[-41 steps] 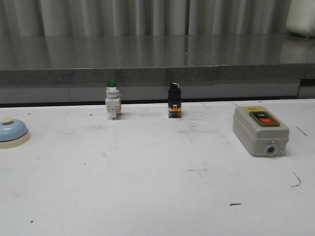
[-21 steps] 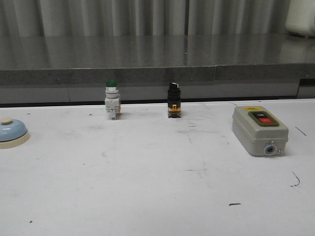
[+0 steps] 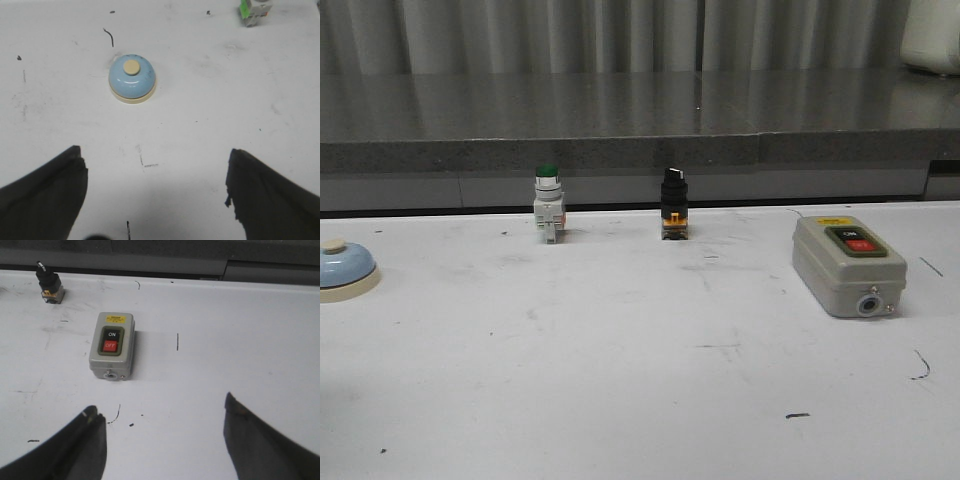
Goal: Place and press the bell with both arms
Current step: 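Lower the open left gripper over the blue bell, then close the left gripper on the blue bell and lift it, then carry the bell toward the table centre and set it down, then open the left gripper and raise it away from the bell, then move the right gripper over the blue bell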
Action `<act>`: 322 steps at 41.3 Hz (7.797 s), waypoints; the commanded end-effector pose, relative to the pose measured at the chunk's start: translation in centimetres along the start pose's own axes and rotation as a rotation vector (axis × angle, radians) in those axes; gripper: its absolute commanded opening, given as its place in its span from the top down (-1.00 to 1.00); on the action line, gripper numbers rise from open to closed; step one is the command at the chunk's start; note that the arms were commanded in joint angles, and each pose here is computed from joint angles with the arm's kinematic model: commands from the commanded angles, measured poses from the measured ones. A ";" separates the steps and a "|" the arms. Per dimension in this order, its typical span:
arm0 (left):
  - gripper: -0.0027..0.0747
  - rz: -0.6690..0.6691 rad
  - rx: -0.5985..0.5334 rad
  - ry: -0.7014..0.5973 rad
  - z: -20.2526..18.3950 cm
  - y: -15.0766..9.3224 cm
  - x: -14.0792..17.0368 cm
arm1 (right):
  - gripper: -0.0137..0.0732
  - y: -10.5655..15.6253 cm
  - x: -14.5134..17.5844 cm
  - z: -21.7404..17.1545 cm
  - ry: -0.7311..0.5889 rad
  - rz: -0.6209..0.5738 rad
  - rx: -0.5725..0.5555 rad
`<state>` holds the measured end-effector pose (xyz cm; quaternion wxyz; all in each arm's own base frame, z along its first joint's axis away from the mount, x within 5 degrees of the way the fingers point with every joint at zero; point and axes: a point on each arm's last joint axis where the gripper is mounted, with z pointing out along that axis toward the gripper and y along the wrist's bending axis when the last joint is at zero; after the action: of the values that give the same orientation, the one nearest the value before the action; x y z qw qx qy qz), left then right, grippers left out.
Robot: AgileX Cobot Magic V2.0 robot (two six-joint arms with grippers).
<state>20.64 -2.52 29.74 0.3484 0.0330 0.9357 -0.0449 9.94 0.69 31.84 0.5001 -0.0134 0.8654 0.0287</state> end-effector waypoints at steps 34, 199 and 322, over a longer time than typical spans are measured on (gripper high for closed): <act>-0.55 0.015 -0.060 0.222 18.2 1.7 -8.0 | -0.51 0.0 -1.3 -0.2 -0.077 -0.024 0.007; -0.53 0.332 0.369 -0.053 0.3 -13.7 -5.7 | -0.51 0.0 -1.3 -0.2 -0.077 -0.024 0.007; -0.53 0.081 0.107 -0.627 -13.3 -0.2 12.8 | -0.51 9.1 -10.0 5.3 0.245 -0.364 -0.344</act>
<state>1.91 -0.79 30.02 0.5870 0.0783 0.8014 -0.0838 18.47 9.10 36.13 0.3337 -0.2400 0.9085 0.0755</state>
